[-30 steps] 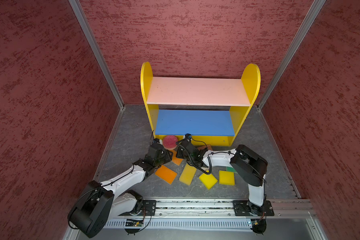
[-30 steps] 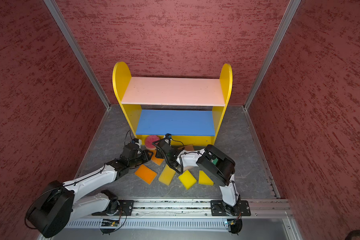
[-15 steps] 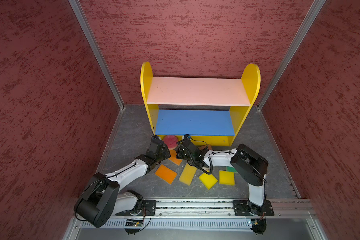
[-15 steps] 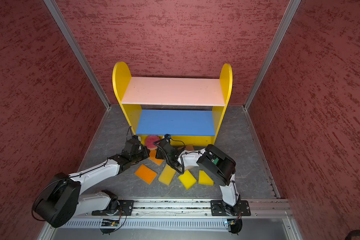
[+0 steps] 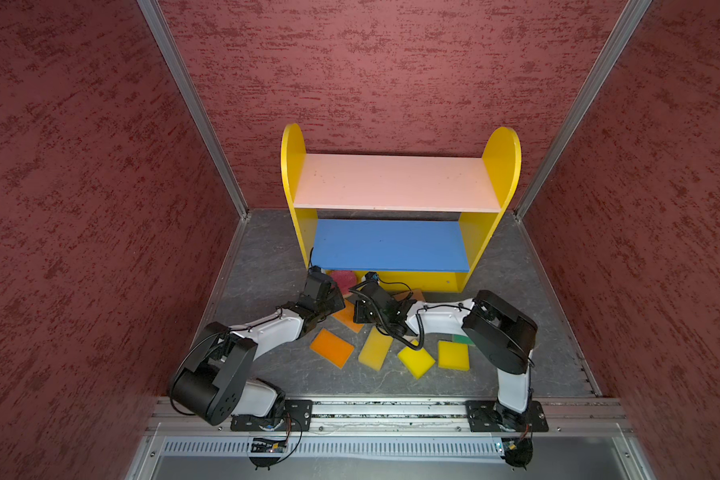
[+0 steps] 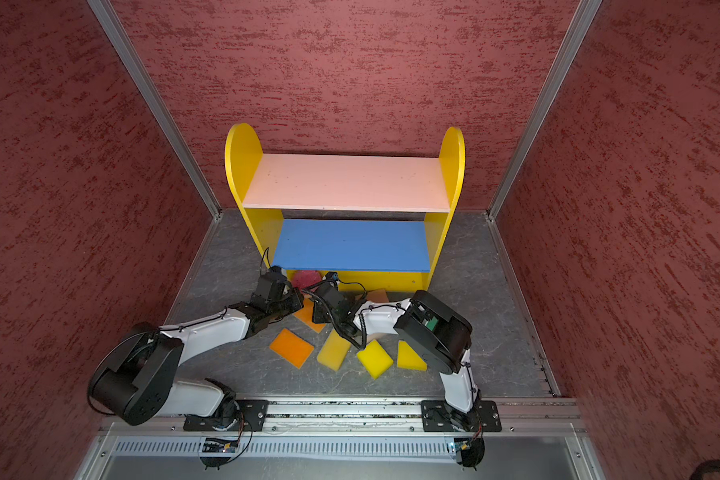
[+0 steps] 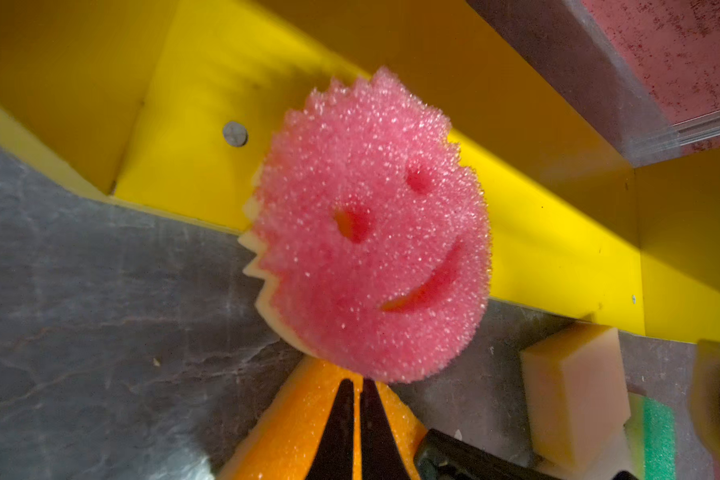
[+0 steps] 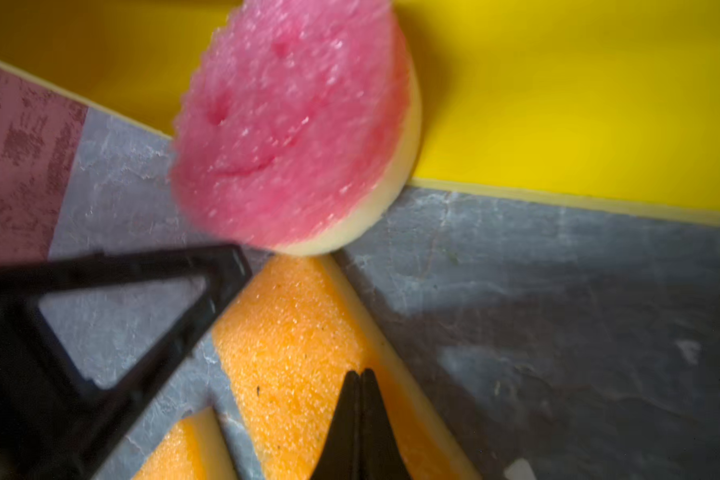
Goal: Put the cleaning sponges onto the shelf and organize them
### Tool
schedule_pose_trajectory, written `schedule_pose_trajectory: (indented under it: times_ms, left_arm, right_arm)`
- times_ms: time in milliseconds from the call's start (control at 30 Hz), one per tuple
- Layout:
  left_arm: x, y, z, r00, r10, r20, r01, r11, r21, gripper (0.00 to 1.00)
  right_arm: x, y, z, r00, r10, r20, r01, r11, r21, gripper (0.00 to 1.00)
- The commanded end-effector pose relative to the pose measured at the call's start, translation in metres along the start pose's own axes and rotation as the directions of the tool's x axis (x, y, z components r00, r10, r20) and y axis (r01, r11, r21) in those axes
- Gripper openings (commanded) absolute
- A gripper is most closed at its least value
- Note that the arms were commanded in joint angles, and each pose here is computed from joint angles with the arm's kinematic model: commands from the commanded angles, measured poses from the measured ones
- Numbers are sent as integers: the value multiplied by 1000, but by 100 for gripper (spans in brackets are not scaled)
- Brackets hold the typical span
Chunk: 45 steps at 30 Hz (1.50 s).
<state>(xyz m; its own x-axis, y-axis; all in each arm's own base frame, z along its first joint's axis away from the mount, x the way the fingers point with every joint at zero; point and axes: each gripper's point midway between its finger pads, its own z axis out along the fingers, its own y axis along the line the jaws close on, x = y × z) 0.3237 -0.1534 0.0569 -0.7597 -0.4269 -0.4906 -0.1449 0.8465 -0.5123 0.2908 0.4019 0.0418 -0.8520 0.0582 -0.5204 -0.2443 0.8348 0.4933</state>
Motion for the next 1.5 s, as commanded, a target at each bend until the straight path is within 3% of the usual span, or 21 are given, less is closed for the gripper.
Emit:
schedule_pose_trajectory:
  times_ms: [0, 333, 667, 1000, 1233, 1467]
  left_arm:
    - [-19, -7, 2, 999, 10, 49, -11, 1000, 18, 8]
    - [-29, -2, 5, 997, 29, 73, -29, 1000, 1, 8]
    - [-42, -13, 16, 995, 24, 98, -29, 998, 46, 8]
    - [-40, -21, 19, 995, 7, 97, -14, 997, 77, 8]
    - [-24, -32, -11, 995, -2, 97, -10, 993, 118, 8]
    - [-18, -13, -57, 988, -23, 150, 10, 996, 86, 9]
  right_arm:
    - [23, -12, -8, 995, -65, -70, 70, 995, 73, 0]
    - [19, -9, -14, 996, -74, -52, 77, 995, 61, 0]
    - [13, 13, -40, 998, -53, 33, 56, 991, -124, 0]
    - [7, 11, -49, 996, -48, 75, 57, 990, -129, 0]
    - [-10, 14, -44, 990, -74, 123, 83, 994, -76, 0]
    - [-38, 24, -31, 965, -123, 231, 135, 990, -39, 0]
